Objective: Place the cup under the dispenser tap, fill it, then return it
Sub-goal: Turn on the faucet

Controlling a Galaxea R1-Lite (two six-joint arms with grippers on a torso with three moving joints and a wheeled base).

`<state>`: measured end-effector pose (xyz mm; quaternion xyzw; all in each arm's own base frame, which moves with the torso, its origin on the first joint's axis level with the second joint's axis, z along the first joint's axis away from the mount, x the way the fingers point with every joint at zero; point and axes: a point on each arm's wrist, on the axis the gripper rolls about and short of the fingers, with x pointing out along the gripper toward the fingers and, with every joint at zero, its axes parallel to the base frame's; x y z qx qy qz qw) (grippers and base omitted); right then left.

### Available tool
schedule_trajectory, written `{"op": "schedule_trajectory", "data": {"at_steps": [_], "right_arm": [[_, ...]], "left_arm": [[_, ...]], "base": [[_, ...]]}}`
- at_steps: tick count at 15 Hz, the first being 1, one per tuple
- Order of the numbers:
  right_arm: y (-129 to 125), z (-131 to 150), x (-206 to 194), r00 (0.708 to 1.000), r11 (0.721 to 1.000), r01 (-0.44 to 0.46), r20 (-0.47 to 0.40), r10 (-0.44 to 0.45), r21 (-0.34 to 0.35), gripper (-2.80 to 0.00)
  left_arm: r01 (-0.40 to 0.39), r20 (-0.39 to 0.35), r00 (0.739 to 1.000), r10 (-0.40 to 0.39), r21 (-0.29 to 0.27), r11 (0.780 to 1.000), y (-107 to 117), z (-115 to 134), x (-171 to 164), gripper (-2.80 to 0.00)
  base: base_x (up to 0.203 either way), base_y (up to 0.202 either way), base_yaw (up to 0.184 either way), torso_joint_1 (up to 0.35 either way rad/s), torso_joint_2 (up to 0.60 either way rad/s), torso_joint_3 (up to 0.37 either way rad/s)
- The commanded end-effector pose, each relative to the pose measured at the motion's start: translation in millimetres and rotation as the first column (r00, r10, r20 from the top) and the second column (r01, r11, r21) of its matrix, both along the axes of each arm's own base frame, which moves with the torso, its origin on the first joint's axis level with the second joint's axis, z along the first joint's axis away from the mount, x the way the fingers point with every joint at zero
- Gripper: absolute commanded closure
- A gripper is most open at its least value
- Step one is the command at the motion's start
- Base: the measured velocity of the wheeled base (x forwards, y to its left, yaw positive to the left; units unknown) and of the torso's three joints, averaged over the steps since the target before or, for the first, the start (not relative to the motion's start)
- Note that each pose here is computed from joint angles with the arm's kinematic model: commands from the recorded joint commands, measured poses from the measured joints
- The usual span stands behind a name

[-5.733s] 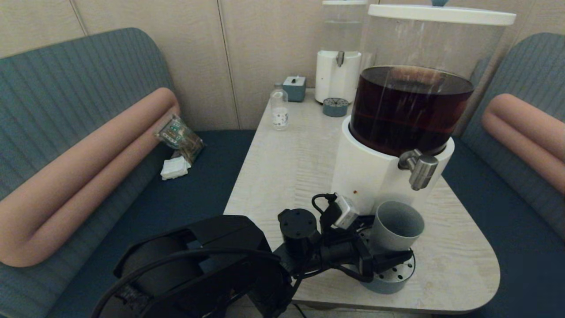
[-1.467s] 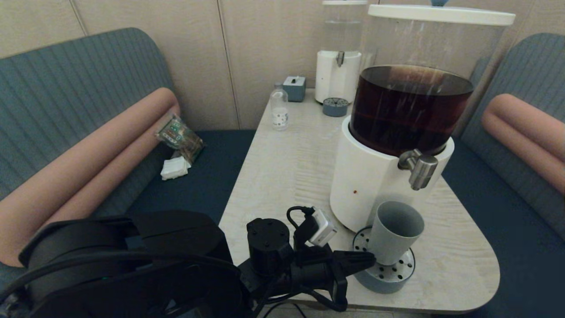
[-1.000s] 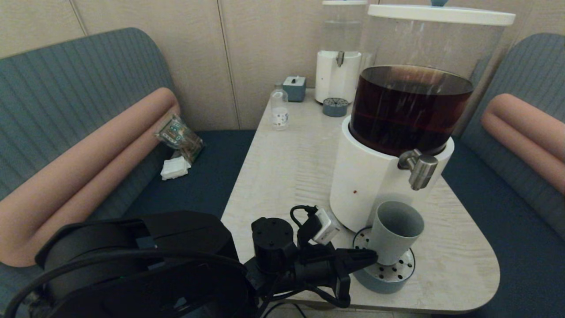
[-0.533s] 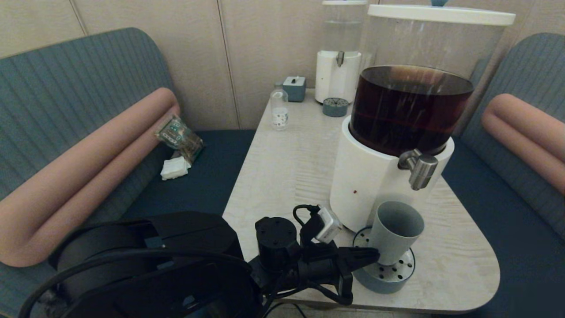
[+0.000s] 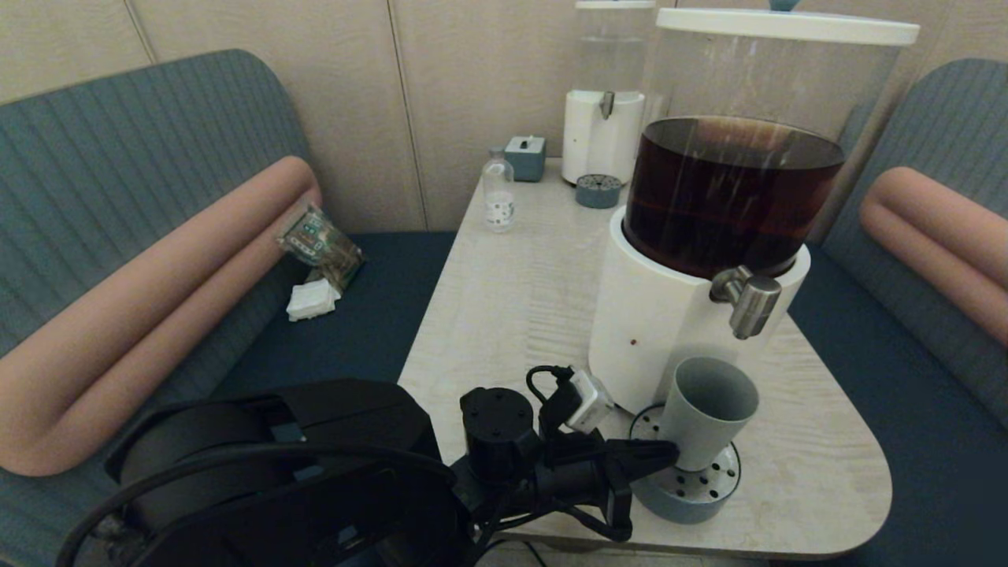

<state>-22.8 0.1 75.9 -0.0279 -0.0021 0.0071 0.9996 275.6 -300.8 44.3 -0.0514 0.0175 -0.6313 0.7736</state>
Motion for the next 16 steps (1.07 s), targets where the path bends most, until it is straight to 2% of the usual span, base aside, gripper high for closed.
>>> {"op": "schedule_trajectory", "data": {"at_steps": [1, 16], "right_arm": [[0.0, -0.4, 0.1, 1.0, 1.0, -0.001, -0.001, 0.001, -0.001, 0.0], [0.0, 0.0, 0.0, 1.0, 1.0, -0.001, 0.001, 0.001, -0.001, 0.0]], "left_arm": [[0.003, 0.006, 1.0, -0.003, -0.007, 1.0, -0.7, 0.1, 0.7, 0.0], [0.003, 0.008, 1.0, -0.003, -0.008, 1.0, -4.6, -5.3, 4.5, 0.0]], "base": [[0.0, 0.0, 0.0, 0.0, 0.0, 0.0], [0.0, 0.0, 0.0, 0.0, 0.0, 0.0]]}}
